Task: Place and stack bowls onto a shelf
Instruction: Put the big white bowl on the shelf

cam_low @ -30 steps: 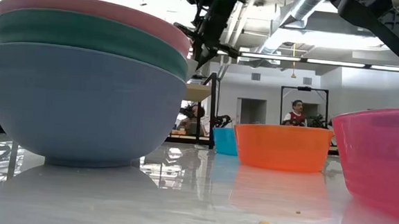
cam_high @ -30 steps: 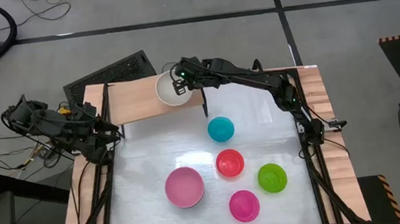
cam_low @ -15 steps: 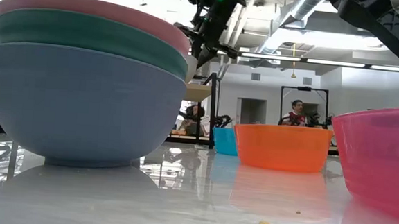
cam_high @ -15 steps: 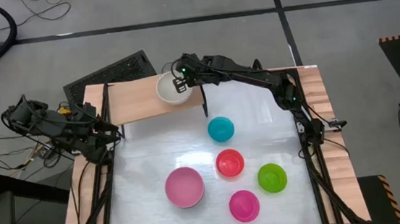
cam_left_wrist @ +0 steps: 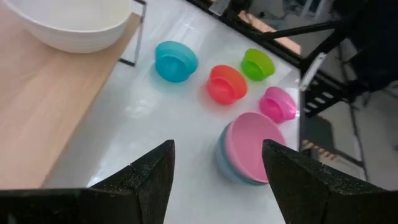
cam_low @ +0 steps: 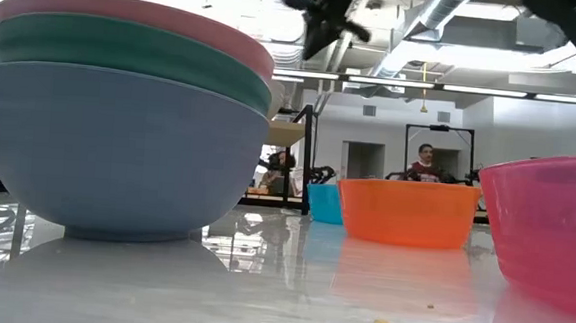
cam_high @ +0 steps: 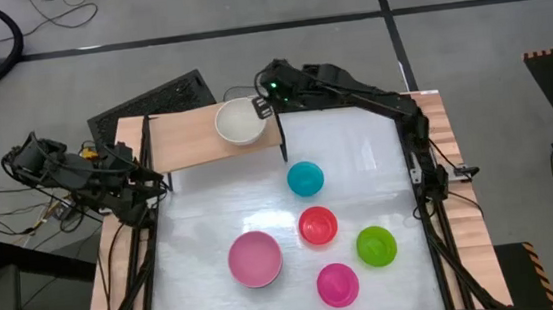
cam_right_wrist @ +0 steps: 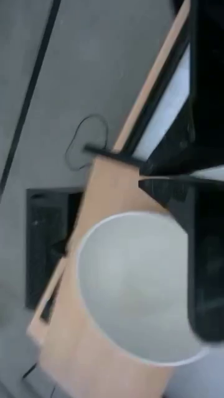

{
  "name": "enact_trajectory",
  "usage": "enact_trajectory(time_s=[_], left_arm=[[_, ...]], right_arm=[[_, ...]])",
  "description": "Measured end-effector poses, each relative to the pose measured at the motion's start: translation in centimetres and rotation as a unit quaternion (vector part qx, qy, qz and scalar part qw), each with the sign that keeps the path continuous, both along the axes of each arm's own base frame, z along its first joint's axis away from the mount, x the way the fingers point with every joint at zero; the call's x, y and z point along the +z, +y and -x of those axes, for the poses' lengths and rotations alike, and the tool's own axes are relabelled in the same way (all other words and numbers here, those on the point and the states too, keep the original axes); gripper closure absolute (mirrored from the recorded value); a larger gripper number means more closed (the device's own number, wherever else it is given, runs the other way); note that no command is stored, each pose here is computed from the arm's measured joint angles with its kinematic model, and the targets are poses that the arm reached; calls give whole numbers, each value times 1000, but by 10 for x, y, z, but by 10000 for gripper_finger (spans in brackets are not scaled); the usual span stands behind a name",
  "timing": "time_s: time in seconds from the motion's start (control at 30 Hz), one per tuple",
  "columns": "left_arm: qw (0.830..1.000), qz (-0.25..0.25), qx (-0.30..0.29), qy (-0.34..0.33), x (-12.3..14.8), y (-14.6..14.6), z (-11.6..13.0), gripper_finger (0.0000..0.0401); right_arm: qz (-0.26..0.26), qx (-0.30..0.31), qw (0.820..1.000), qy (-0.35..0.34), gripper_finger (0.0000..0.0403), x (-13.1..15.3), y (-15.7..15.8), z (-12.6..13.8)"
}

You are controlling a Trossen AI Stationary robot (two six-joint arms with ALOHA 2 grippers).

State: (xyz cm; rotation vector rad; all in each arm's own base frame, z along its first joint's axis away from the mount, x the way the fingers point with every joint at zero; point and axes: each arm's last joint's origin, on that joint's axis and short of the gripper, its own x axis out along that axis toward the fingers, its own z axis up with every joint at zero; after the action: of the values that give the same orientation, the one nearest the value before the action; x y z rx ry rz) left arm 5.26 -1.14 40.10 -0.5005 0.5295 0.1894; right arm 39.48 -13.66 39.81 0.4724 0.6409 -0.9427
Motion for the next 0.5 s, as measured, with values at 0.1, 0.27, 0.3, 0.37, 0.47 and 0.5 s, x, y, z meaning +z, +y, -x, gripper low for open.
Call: enact_trajectory(time_s=[0.1,0.27,0.3,0.37,0.47,0.5], left_arm=[[1000,-8,9,2,-1,1,1,175],[1000,-12,13,5,-1,1,1,175],[1000,-12,13,4,-1,1,1,175],[1000,-12,12,4,-1,1,1,175],[1000,-12,13,5,-1,1,1,175],[1000,-11,12,4,-1,1,1,175]], right_arm=[[-21,-3,999,49,385,-8,10,6],[-45,1,993,106,385,-44,16,-14],[-45,5,993,108,385,-50,17,-20],[-46,8,993,108,385,-60,17,-28],[-46,21,995,87,385,-72,17,-44],[-44,28,996,75,385,-76,16,-50]])
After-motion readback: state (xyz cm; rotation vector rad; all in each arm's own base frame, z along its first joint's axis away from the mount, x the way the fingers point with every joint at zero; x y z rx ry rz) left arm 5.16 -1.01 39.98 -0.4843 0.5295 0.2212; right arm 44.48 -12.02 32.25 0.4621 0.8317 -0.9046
